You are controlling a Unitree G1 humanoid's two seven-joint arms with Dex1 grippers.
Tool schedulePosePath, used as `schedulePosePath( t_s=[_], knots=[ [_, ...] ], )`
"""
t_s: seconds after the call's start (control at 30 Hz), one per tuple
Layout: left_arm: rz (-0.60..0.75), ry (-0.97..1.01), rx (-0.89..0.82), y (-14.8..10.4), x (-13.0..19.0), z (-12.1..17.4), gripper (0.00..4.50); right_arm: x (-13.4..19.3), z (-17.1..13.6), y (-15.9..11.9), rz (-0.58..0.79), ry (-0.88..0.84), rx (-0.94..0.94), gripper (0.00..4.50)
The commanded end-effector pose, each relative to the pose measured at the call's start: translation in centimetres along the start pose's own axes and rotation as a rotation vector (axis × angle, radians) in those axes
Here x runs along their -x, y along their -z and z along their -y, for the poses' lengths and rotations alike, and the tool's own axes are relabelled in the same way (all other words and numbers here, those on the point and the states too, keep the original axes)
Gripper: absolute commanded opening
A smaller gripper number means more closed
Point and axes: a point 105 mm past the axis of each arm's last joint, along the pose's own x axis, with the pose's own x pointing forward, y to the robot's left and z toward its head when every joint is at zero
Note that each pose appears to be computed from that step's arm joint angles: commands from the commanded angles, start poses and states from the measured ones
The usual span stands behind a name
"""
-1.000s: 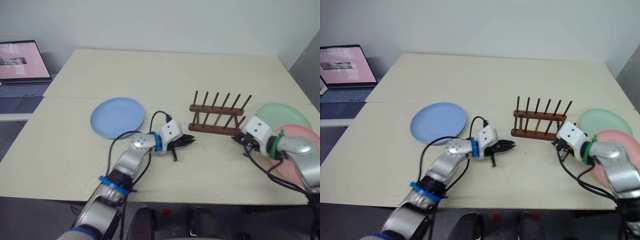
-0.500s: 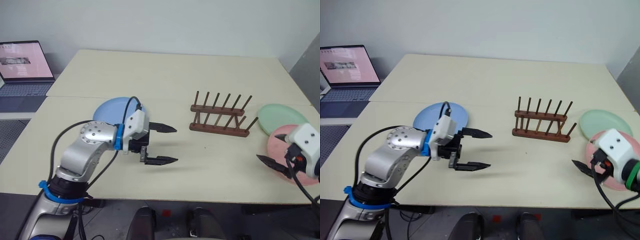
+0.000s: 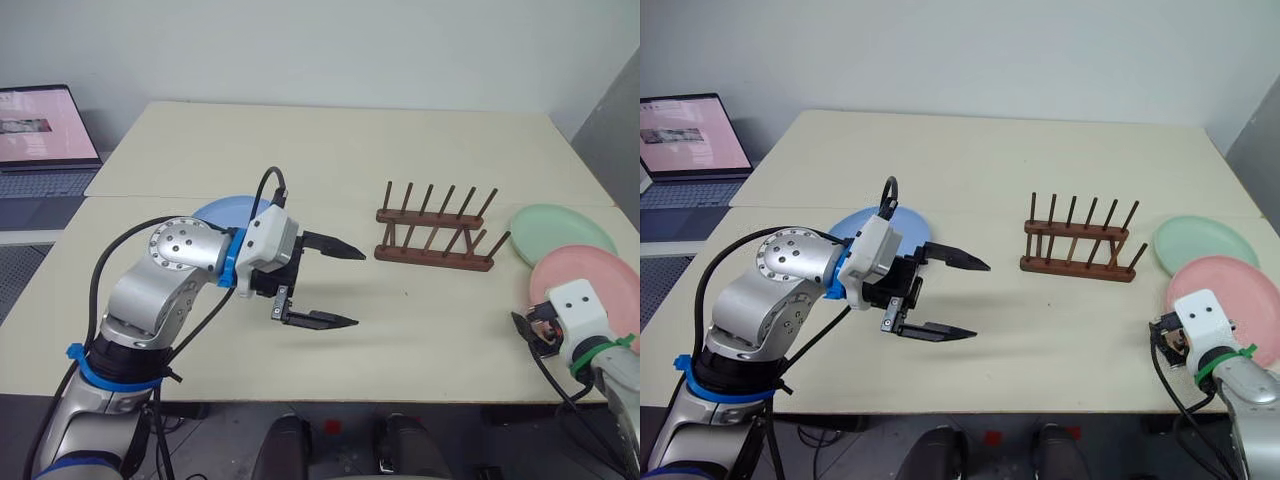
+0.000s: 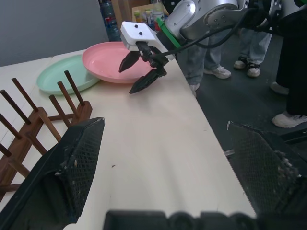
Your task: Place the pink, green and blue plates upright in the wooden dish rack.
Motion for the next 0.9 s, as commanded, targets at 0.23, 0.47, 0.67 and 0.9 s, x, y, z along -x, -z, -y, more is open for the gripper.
schedulePosePath(
  t_s=[0.23,0.47,0.67,0.9],
  knots=[
    [0.014,-0.017,-0.038,-0.9,-0.1,-0.2,4.5,0.4,0.9,-1.1,0.032,0.062,0.007,0.12],
    [0.025,-0.041,-0.011,-1.0,0.1,-0.3,4.5,2.7,2.9,-6.1,0.196,0.159,0.103,0.05],
    [0.072,-0.081,0.007,-1.8,0.2,-1.2,4.5,5.7,4.7,-15.1,0.499,0.144,0.181,0.05],
    [0.164,-0.084,-0.012,-3.0,0.1,-1.5,4.5,7.5,3.0,-20.9,0.797,-0.303,-0.241,0.05]
  ],
)
